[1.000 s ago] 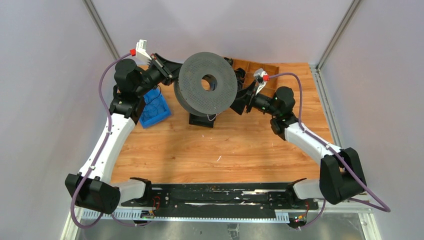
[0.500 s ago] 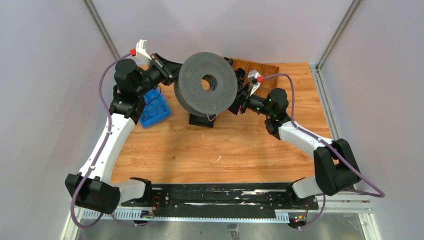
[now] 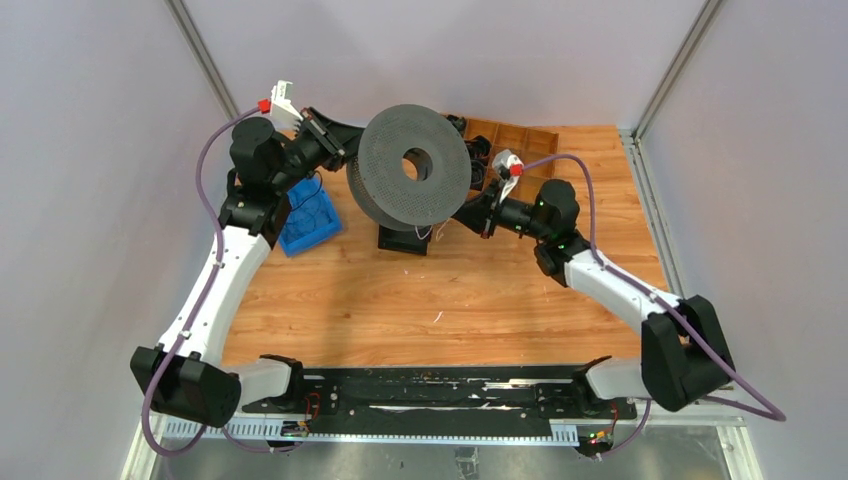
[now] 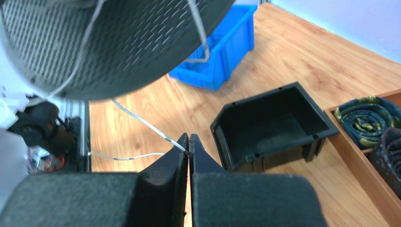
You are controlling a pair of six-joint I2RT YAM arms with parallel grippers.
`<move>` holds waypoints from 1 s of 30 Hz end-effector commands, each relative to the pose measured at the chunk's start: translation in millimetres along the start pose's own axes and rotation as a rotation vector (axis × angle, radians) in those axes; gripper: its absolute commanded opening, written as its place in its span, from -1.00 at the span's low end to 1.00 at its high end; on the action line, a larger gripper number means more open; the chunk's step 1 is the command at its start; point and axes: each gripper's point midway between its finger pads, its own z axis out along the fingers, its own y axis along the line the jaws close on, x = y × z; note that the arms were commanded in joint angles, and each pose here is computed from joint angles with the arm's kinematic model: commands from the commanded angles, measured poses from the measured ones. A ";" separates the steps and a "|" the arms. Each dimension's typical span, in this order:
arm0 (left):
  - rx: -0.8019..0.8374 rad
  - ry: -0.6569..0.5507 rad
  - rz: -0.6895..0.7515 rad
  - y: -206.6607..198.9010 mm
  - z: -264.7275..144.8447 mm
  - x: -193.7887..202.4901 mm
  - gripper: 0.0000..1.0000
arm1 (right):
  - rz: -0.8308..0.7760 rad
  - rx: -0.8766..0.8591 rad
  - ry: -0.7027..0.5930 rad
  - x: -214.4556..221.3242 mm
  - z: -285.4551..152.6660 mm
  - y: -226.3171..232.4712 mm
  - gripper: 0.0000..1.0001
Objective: Wrap the cables
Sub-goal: Wrap the cable around the cable reel.
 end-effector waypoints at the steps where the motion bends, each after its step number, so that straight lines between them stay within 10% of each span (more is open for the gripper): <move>1: -0.002 -0.089 0.038 -11.7 0.9 -27.0 -0.99 | -0.146 -0.071 0.177 46.0 -21.3 24.8 -0.99; 30: -0.361 -0.208 0.132 49.9 -1.9 -61.7 -0.99 | -0.408 -0.570 0.551 85.3 8.8 197.6 -0.99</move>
